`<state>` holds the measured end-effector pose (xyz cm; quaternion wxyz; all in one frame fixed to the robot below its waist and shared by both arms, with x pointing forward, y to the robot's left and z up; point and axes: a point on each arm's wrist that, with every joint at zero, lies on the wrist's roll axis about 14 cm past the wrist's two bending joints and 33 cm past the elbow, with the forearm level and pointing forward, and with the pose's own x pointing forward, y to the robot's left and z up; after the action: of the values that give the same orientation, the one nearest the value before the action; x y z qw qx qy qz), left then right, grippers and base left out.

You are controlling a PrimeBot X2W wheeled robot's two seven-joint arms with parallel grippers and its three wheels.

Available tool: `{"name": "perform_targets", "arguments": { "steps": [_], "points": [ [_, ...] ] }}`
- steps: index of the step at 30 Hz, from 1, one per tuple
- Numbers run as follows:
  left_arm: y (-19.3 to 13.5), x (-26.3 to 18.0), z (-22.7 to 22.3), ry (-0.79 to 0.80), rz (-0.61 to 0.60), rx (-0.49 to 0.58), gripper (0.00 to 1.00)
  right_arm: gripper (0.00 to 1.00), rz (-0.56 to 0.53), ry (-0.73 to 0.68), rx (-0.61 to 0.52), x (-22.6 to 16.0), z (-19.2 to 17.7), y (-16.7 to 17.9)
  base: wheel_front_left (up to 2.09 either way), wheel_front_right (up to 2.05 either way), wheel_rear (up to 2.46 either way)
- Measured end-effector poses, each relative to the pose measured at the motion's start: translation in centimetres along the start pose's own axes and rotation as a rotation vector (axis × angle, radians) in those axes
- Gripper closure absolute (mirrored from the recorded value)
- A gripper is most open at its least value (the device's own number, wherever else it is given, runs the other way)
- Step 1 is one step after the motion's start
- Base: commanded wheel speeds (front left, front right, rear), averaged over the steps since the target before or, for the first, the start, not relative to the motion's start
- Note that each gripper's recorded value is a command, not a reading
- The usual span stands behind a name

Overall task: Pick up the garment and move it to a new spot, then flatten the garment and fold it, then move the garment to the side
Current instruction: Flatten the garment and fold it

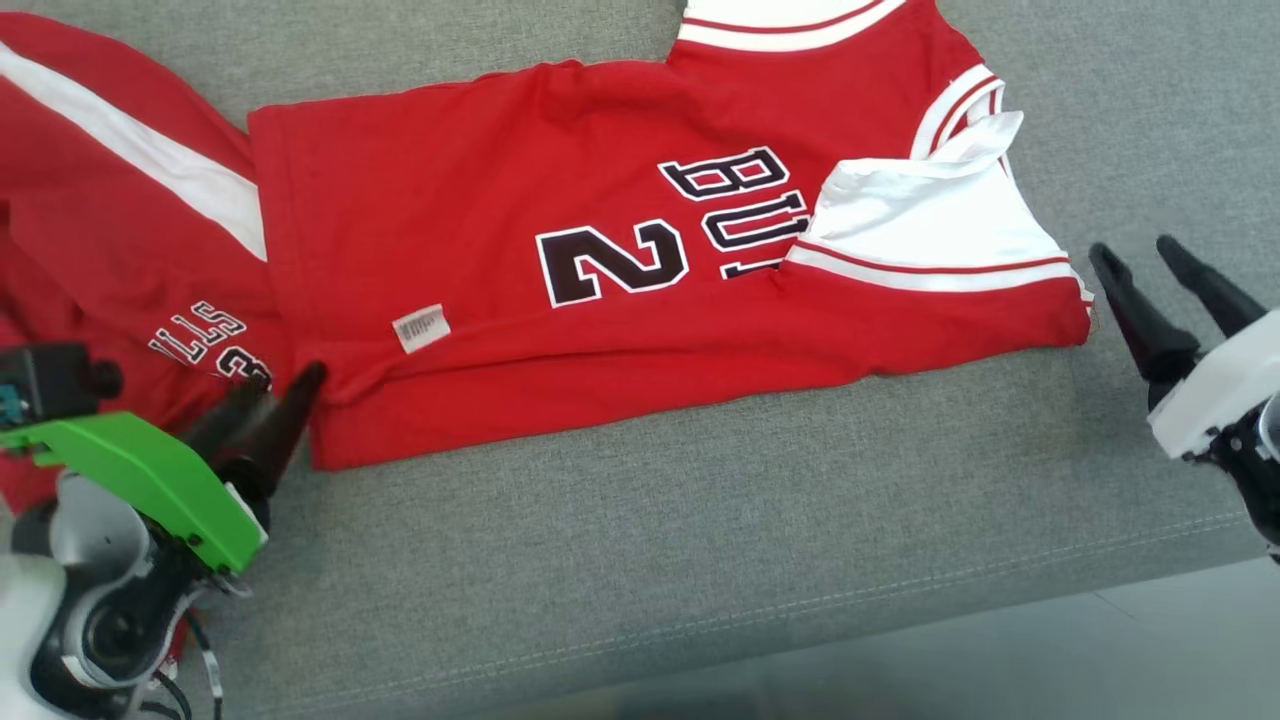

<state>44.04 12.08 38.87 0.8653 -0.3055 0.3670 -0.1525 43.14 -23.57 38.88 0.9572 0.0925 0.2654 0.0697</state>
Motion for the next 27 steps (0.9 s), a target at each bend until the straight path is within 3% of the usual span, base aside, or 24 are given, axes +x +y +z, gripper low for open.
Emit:
{"name": "perform_targets", "arguments": {
  "steps": [6, 15, 22, 27],
  "points": [
    [0.4, -1.4, -2.6, 0.000, 0.027, -0.042, 0.00, 0.00, 0.026, 0.066, 0.048, -0.8, -3.5, 1.8, 0.00, 0.00, 0.00],
    [-0.4, -2.9, 0.6, -0.166, 0.013, -0.020, 0.00, 0.00, 0.029, 0.079, 0.066, -1.8, -4.6, 2.2, 0.00, 0.00, 0.00],
    [-2.4, -3.7, -3.1, -0.065, -0.050, -0.042, 0.00, 0.00, 0.021, 0.101, 0.069, -2.2, -5.5, 2.0, 0.00, 0.00, 0.00],
    [-2.2, -3.8, -4.9, -0.008, -0.040, -0.050, 0.00, 0.00, 0.023, 0.108, 0.066, -1.9, -5.7, 1.9, 0.00, 0.00, 0.00]
  ]
}}
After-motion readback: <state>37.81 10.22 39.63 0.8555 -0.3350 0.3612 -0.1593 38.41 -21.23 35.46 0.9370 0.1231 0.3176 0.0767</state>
